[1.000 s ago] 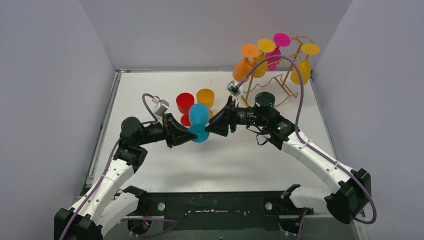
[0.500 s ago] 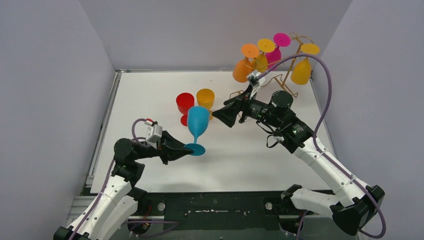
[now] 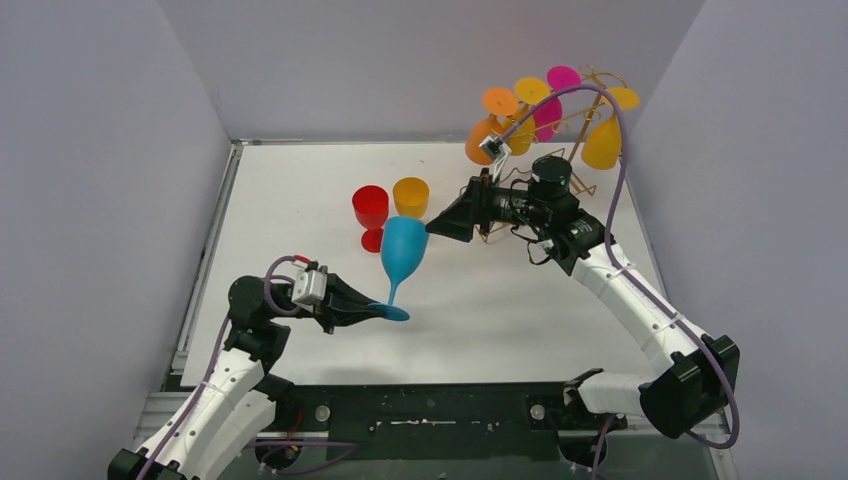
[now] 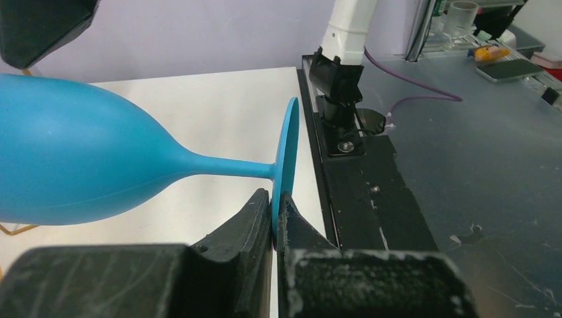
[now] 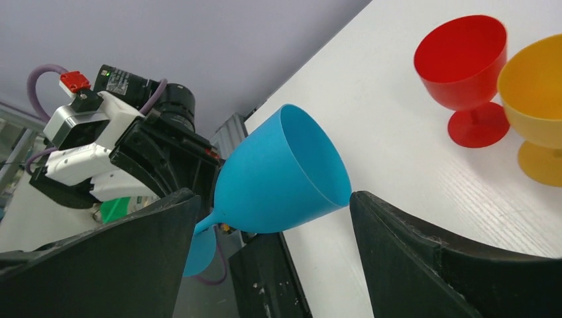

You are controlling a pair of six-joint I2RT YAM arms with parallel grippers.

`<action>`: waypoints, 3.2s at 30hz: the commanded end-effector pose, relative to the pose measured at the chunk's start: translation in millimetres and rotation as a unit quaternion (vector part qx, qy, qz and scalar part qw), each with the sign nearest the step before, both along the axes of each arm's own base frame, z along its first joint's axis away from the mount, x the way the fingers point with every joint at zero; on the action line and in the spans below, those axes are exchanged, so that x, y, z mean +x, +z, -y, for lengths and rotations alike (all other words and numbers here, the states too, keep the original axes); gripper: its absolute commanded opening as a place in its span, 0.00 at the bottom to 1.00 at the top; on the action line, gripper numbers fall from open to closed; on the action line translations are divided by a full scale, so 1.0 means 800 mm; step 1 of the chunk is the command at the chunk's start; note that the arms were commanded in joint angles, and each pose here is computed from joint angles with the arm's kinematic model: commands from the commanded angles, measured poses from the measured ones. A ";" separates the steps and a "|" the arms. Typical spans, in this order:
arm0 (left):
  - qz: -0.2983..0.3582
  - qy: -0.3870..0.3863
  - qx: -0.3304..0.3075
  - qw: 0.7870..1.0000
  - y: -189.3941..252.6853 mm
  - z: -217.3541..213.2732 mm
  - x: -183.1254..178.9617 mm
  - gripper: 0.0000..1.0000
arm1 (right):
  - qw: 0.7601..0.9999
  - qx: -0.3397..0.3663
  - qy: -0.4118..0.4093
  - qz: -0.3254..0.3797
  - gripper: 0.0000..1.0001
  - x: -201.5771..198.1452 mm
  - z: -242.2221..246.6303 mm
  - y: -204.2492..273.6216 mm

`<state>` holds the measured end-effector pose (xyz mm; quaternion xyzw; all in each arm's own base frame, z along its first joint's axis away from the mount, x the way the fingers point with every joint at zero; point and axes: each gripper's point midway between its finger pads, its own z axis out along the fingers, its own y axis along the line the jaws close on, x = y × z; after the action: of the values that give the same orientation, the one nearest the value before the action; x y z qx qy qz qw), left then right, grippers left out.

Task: Take the wine glass off the wine glass rack
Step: Place the wine glass at the center of the board.

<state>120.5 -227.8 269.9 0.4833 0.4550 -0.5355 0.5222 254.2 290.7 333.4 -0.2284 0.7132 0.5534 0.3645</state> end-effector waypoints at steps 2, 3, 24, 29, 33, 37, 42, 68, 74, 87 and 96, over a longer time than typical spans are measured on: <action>0.074 -0.058 0.008 0.996 0.014 -0.003 -0.022 0.00 | 0.997 0.017 0.063 0.034 0.85 -0.018 -0.008 0.041; 0.074 -0.064 0.010 0.995 0.013 -0.004 -0.024 0.00 | 0.997 0.012 0.073 0.031 0.84 -0.019 -0.010 0.040; 0.104 -0.076 0.040 0.991 0.003 -0.005 -0.021 0.00 | 0.979 -0.015 0.199 -0.029 0.49 -0.058 -0.037 0.029; 0.108 -0.088 0.040 0.989 0.003 -0.005 -0.024 0.00 | 0.979 -0.019 0.199 -0.037 0.44 -0.056 -0.038 0.024; 0.106 -0.106 0.040 0.988 0.005 -0.006 -0.030 0.00 | 0.977 -0.013 0.209 -0.038 0.38 -0.059 -0.038 0.026; 0.109 -0.116 0.039 0.987 0.008 -0.007 -0.034 0.00 | 0.973 -0.002 0.225 -0.044 0.37 -0.064 -0.039 0.027; 0.108 -0.119 0.039 0.986 0.009 -0.007 -0.034 0.00 | 0.974 -0.001 0.224 -0.045 0.31 -0.064 -0.039 0.029; 0.101 -0.102 0.041 0.989 0.006 -0.003 -0.019 0.00 | 0.967 0.008 0.254 -0.037 0.06 -0.084 -0.034 0.030; 0.095 -0.095 0.043 0.990 0.001 -0.003 -0.017 0.00 | 0.968 0.009 0.250 -0.031 0.00 -0.086 -0.032 0.031; 0.095 -0.069 0.044 0.992 0.000 -0.004 -0.010 0.12 | 0.970 0.017 0.241 -0.010 0.00 -0.088 -0.032 0.038; 0.087 -0.064 0.047 0.993 -0.002 -0.006 -0.011 0.29 | 0.975 0.010 0.224 -0.008 0.00 -0.083 -0.033 0.032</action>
<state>110.4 -224.3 261.3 0.5797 0.4036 -0.5116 0.4892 187.2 315.9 355.9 -0.3626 0.6493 0.6397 0.1941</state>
